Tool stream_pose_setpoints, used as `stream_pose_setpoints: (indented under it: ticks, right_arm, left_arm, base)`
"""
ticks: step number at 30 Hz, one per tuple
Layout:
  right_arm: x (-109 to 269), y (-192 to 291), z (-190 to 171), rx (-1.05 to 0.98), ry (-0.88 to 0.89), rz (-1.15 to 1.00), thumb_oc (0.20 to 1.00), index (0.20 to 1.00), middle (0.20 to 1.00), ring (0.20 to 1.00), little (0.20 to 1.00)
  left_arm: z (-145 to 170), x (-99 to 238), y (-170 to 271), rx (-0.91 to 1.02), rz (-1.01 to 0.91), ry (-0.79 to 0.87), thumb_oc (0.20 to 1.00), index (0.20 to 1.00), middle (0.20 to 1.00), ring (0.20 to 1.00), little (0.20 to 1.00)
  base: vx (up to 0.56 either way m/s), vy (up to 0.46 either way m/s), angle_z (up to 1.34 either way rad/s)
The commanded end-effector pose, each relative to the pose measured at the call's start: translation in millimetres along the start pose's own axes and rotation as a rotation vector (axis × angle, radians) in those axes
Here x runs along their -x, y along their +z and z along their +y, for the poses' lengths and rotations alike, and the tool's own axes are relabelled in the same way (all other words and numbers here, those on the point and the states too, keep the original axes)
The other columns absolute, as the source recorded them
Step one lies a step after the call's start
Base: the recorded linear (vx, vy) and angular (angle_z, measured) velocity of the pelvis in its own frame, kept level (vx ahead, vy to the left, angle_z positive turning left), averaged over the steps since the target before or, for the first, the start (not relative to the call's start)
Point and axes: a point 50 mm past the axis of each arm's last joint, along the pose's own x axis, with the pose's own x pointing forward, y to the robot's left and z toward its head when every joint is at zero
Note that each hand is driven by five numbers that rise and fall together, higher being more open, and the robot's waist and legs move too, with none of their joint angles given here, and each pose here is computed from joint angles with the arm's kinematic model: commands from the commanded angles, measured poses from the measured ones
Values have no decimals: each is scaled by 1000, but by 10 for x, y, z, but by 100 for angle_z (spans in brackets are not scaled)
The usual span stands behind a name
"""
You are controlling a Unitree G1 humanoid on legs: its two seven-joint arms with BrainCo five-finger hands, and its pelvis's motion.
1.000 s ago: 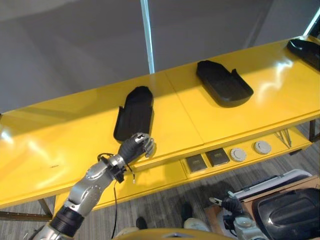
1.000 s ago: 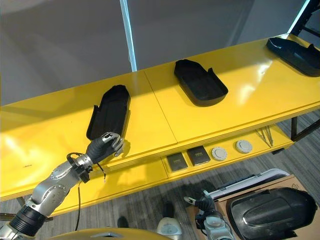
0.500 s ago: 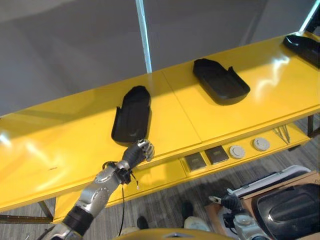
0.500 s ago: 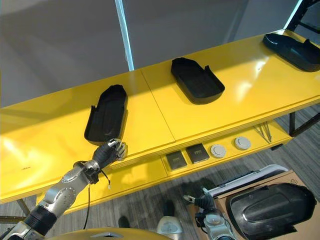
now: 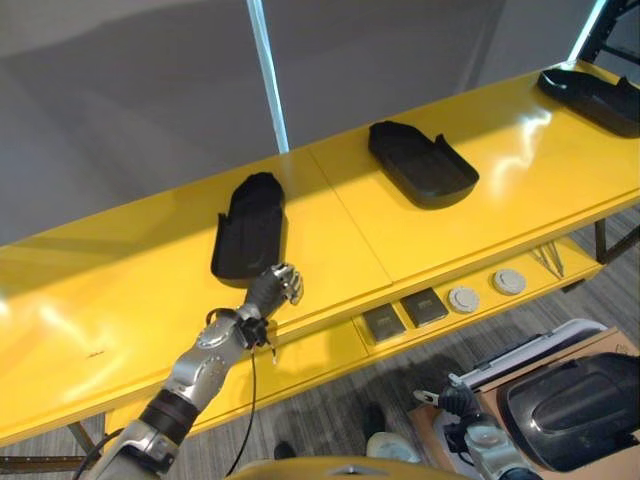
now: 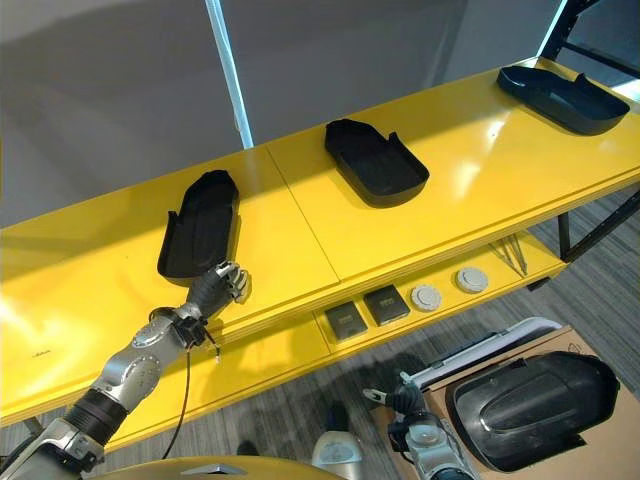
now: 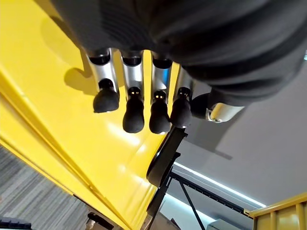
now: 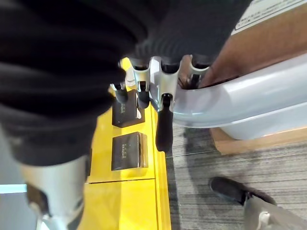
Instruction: Move parts from the plastic box to the shelf.
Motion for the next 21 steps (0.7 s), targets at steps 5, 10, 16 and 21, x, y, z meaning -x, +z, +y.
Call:
stream_pose_setpoints:
  ticks: [5,10,16,21]
  right_arm:
    - [166,-453,184,54,87,175,1000,1000,1000,1000,1000]
    - [159,-441,164,45,77,172,1000,1000,1000,1000,1000]
    - [156,-427,170,28,65,170,1000,1000,1000,1000,1000]
    - [161,-428,187,17,53,172,1000,1000,1000,1000,1000]
  left_arm:
    - [127,-64,206,-38,-89,49,200,200,200,200,200]
    - [67,-15,277,-42,-123,0,200,200,200,200,200]
    - [-49,94,452,-86,-183,-88,1000,1000,1000,1000,1000]
    - [-149,237,612,-117,-231,-206,1000,1000,1000,1000,1000]
  base:
    - [-1,3,-1]
    - [0,0,0]
    - [-17,5,1]
    - [-33,10,4]
